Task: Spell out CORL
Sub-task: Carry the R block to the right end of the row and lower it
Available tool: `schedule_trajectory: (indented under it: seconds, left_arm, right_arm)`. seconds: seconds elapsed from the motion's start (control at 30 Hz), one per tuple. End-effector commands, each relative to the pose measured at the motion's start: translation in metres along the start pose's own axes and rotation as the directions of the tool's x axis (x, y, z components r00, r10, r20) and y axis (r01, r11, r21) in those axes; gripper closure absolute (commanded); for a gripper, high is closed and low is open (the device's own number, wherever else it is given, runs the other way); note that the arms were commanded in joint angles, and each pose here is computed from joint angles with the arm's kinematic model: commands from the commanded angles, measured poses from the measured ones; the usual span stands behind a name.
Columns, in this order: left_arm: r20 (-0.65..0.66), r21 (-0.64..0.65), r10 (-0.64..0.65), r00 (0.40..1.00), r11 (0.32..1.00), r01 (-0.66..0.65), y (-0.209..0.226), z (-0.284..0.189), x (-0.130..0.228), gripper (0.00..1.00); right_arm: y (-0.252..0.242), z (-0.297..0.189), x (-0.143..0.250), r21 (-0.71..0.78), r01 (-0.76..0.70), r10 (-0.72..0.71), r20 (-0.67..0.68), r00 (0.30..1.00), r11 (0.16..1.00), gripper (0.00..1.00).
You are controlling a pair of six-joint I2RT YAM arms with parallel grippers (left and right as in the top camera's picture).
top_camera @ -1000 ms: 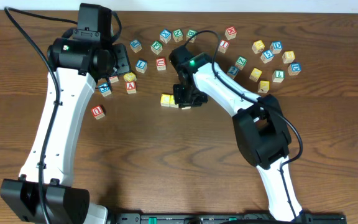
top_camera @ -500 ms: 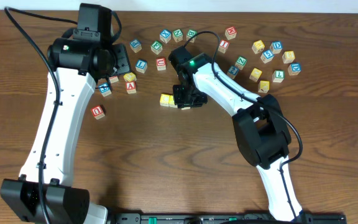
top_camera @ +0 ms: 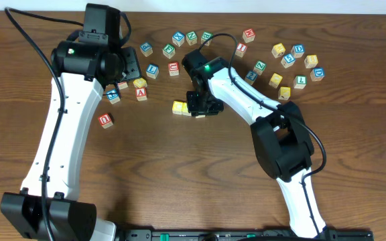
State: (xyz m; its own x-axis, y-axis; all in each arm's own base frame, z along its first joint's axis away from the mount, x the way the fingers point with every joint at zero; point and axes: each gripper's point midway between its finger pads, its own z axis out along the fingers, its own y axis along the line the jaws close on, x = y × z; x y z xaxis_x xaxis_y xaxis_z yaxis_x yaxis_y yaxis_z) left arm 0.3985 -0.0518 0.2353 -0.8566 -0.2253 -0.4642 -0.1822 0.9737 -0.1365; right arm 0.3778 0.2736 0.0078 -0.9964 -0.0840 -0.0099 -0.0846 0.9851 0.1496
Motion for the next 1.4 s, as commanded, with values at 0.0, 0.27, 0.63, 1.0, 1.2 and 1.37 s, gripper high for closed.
schedule_trajectory:
  seconds: [0.0,0.27,0.63,1.0,1.2,1.37]
  left_arm:
    - [0.013,0.001,-0.004,1.0,1.0,0.004,0.001,-0.005,-0.003,0.45]
    - [0.013,0.001,-0.004,1.0,1.0,0.004,0.001,-0.005,-0.002,0.45]
    - [0.013,0.001,-0.004,1.0,1.0,0.004,0.001,-0.005,-0.002,0.45]
    - [0.013,0.001,-0.004,1.0,1.0,0.004,0.001,-0.005,-0.003,0.45]
    - [0.013,0.001,-0.004,1.0,1.0,0.004,0.001,-0.005,-0.003,0.45]
    - [0.013,0.001,-0.004,1.0,1.0,0.004,0.001,-0.005,-0.003,0.45]
  right_arm:
    - [0.006,-0.036,-0.011,-0.041,0.013,-0.009,0.075,0.997,0.999,0.66]
    - [0.014,-0.074,-0.015,-0.07,0.088,-0.077,0.154,0.985,0.994,0.66]
    - [-0.014,-0.073,-0.02,0.047,0.048,-0.056,0.171,0.984,0.998,0.75]
    - [-0.025,-0.033,-0.024,0.1,0.039,-0.053,0.139,0.989,0.994,0.94]
    - [-0.027,-0.016,-0.023,0.106,0.031,-0.043,0.115,0.992,0.994,0.95]
    - [-0.027,-0.013,-0.022,0.108,0.031,-0.043,0.11,0.993,0.994,0.94]
